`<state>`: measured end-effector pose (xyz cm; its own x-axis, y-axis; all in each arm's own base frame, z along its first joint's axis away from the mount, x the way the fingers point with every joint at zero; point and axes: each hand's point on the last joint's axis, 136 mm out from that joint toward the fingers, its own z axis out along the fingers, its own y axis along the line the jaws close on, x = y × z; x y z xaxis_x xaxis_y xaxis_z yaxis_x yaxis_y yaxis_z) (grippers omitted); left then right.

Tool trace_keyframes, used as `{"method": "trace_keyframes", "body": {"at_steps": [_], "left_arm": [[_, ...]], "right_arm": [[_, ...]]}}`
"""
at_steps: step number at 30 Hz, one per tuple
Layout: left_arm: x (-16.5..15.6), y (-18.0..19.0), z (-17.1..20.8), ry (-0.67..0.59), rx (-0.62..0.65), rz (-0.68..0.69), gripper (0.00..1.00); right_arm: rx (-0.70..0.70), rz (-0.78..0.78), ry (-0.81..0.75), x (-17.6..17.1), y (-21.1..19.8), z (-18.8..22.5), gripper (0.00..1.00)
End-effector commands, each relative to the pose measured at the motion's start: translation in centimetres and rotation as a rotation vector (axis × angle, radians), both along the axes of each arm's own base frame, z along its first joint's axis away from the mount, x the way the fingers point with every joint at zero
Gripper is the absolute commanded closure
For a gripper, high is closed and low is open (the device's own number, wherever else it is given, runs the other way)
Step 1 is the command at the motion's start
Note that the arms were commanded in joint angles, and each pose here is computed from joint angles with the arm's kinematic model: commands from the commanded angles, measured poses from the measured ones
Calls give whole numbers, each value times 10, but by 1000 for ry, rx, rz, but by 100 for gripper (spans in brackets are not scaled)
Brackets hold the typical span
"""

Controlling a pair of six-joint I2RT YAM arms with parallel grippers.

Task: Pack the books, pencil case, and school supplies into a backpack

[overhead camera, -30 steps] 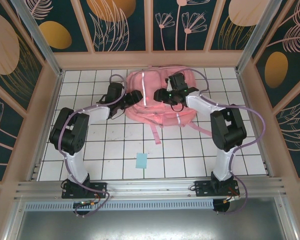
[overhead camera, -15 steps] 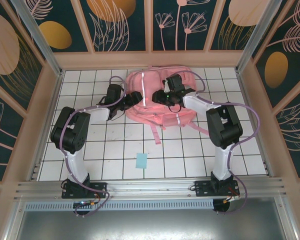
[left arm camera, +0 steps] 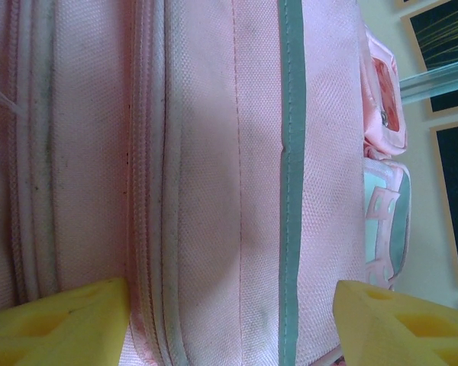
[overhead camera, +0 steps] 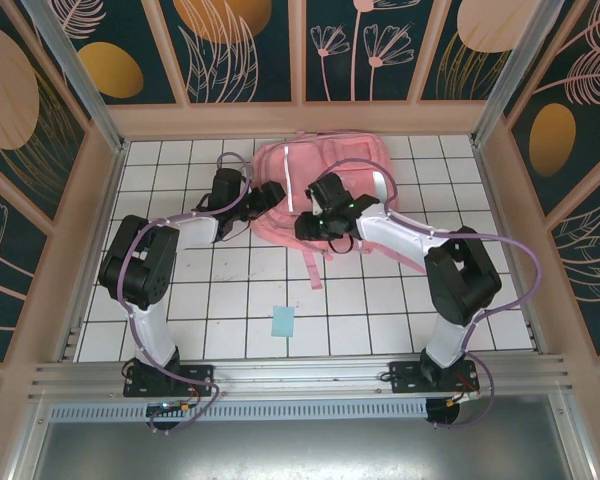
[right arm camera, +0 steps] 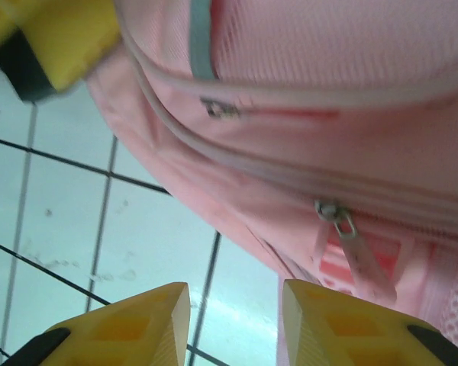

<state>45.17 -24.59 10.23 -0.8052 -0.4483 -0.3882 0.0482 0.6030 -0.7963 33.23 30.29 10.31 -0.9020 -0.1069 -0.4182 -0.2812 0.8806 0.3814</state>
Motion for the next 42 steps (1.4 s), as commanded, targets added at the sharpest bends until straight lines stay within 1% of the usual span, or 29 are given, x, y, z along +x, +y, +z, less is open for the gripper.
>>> {"method": "trace_keyframes", "body": {"at_steps": [1,5,8,12,15,17,20,22,25,26,29,32,34,37,38,41,42], "left_arm": [[-11,-10,11,-1,-43,-50,30],[-13,-10,4,13,-32,-52,30],[-12,-9,-3,24,-13,-52,30],[-12,-9,-8,35,-11,-50,30],[-10,-7,-10,38,3,-43,30],[-9,-5,-12,43,15,-34,30],[-3,4,-24,61,64,13,30],[2,15,-39,76,125,61,31],[9,34,-62,115,175,123,35],[10,42,-72,134,182,143,36],[17,67,-93,181,190,196,38],[21,83,-96,186,207,219,38],[23,85,-88,167,222,215,38],[26,81,-72,139,196,203,38],[26,78,-64,130,177,196,38],[23,72,-41,98,125,181,35],[22,71,-33,85,109,177,34]], "right_arm": [[-142,-49,-13,6,-26,-19,63],[-244,-59,-76,23,-33,-21,62],[-288,-35,-117,30,-30,-19,62],[-344,-6,-102,31,-34,-42,63],[-352,10,-79,28,-33,-55,74],[-337,14,-68,25,-30,-57,77],[-318,6,-77,23,-32,-50,92],[-311,3,-85,22,-34,-43,100],[-338,2,-90,19,-45,-38,100],[-376,-7,-83,18,-57,-40,100],[-488,-76,-18,13,-111,-53,100],[-502,-161,29,9,-149,-54,100],[-472,-177,22,9,-152,-48,100],[-407,-165,16,15,-139,-41,100],[-378,-154,16,17,-132,-37,100],[-263,-129,-14,26,-110,-17,64],[-213,-123,-31,29,-102,-6,56]]}}
